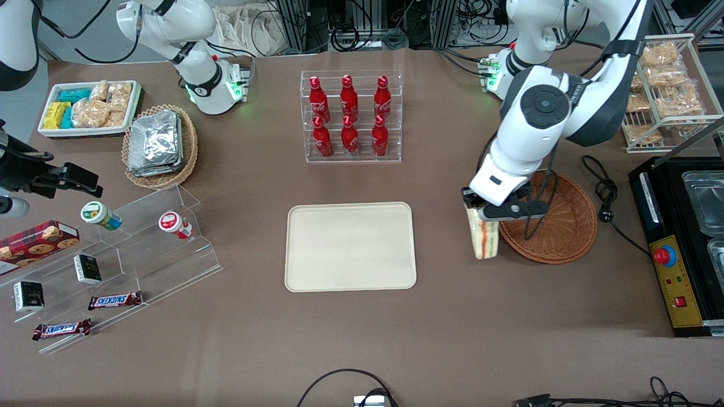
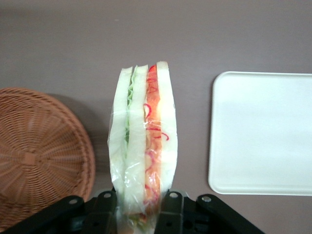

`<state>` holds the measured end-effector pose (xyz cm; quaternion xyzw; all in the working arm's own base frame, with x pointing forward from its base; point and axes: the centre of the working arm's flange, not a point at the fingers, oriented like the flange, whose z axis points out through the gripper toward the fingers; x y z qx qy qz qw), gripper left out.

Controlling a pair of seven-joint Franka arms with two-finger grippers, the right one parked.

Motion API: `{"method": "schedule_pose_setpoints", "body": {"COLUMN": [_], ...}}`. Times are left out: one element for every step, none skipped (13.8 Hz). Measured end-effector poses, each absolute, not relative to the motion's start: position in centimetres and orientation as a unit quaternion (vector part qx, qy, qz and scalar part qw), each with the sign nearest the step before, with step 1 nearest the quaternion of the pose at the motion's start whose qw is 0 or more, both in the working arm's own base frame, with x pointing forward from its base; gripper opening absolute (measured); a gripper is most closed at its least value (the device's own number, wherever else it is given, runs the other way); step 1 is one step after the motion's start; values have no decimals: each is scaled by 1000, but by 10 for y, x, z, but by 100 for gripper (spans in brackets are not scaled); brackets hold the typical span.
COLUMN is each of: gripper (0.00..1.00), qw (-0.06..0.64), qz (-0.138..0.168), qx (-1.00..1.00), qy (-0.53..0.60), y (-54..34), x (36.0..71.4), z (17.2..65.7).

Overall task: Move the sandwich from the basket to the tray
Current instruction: 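Lift the sandwich and carry it with the left gripper over the tray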

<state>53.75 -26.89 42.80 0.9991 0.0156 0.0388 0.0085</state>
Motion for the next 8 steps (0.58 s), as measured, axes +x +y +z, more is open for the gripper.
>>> {"method": "schedule_pose_setpoints", "body": {"gripper": [27,27,28,28,28,28,28,28], "qw": [11,13,15,18,22,25,29,32], "qz": [37,34,32,33,36,37,38,38], "qx": [999,999,999,999,999,999,998,998], "qy": [8,0,-7,-13,-20,-28,-32,-31], "y": [-280,-290,-300,-309,-319,-328,-337,-346], "x": [539,539,539,538,537,534,532,530], "z": [424,420,416,412,407,401,395,389]}}
